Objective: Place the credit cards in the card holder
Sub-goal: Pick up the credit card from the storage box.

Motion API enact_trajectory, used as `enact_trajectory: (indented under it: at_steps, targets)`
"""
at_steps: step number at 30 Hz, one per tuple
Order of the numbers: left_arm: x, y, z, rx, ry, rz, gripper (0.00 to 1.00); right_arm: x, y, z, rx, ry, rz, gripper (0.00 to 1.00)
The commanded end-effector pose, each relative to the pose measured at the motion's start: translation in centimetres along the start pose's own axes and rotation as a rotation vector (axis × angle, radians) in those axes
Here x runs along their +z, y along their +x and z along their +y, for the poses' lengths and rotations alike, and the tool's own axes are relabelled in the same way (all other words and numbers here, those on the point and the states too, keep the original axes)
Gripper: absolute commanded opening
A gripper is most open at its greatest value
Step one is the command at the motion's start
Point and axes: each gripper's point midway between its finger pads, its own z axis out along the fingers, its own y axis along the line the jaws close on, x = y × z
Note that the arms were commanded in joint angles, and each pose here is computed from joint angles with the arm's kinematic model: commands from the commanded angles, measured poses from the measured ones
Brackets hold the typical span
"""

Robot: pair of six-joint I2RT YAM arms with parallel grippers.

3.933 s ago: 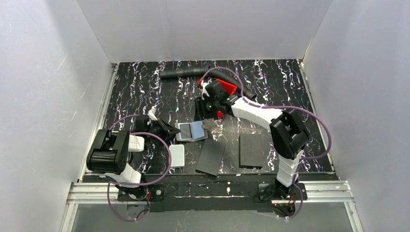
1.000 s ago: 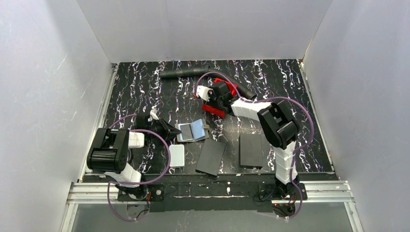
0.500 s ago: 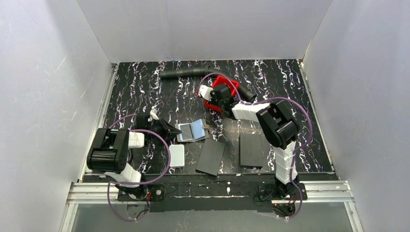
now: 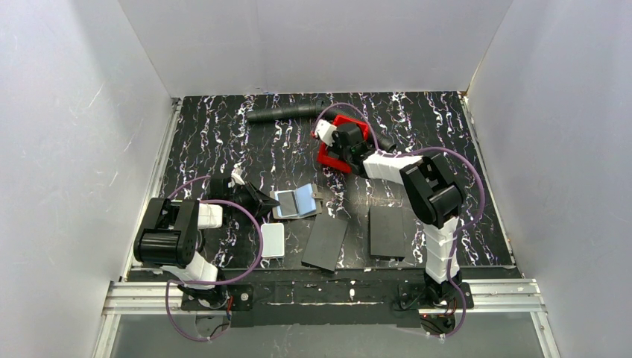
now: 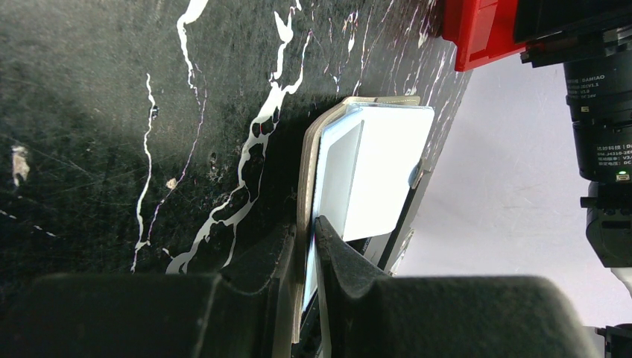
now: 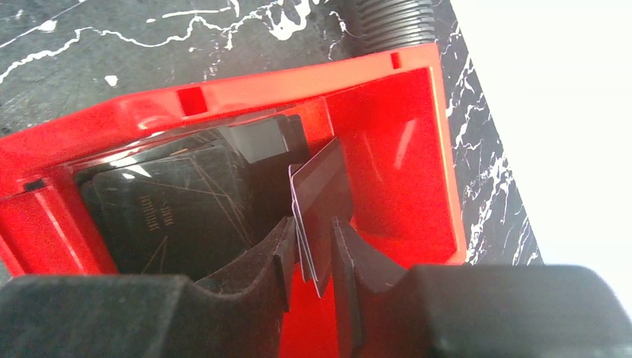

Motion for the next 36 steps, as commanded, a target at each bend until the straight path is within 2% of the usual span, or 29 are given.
enact_trajectory:
  at_steps: [1,10,16,21,27,31,36]
  targets:
    - [-0.4,-0.2,-0.4,0.024,0.009,-0.011,0.12,-1.0,-3.4,-4.6,0.086,0.103,-0.088,0.31]
    - [-0.5,-0.1,-0.4,0.026,0.008,-0.013,0.12,-0.4,-3.4,-5.6,0.13,0.109,-0.099,0.25]
    - [-0.4,0.0,-0.2,0.02,0.002,-0.009,0.13,0.0,-4.3,-5.4,0.131,0.062,-0.117,0.11]
    - [-0.2,0.2,-0.3,0.01,0.011,0.012,0.18,-0.3,-4.4,-5.0,0.148,0.035,-0.117,0.03]
    - [-0.4,0.1,-0.9,0.017,0.028,0.015,0.27,-0.9,-4.7,-5.3,0.194,0.032,-0.108,0.01]
    - [-0.7,0.0,-1.6,0.013,0.046,0.01,0.34,-2.0,-5.3,-6.4,0.296,0.034,-0.126,0.01]
    - [-1.4,-0.4,-3.3,0.017,0.069,0.003,0.41,-2.8,-5.4,-8.3,0.543,0.018,-0.155,0.01]
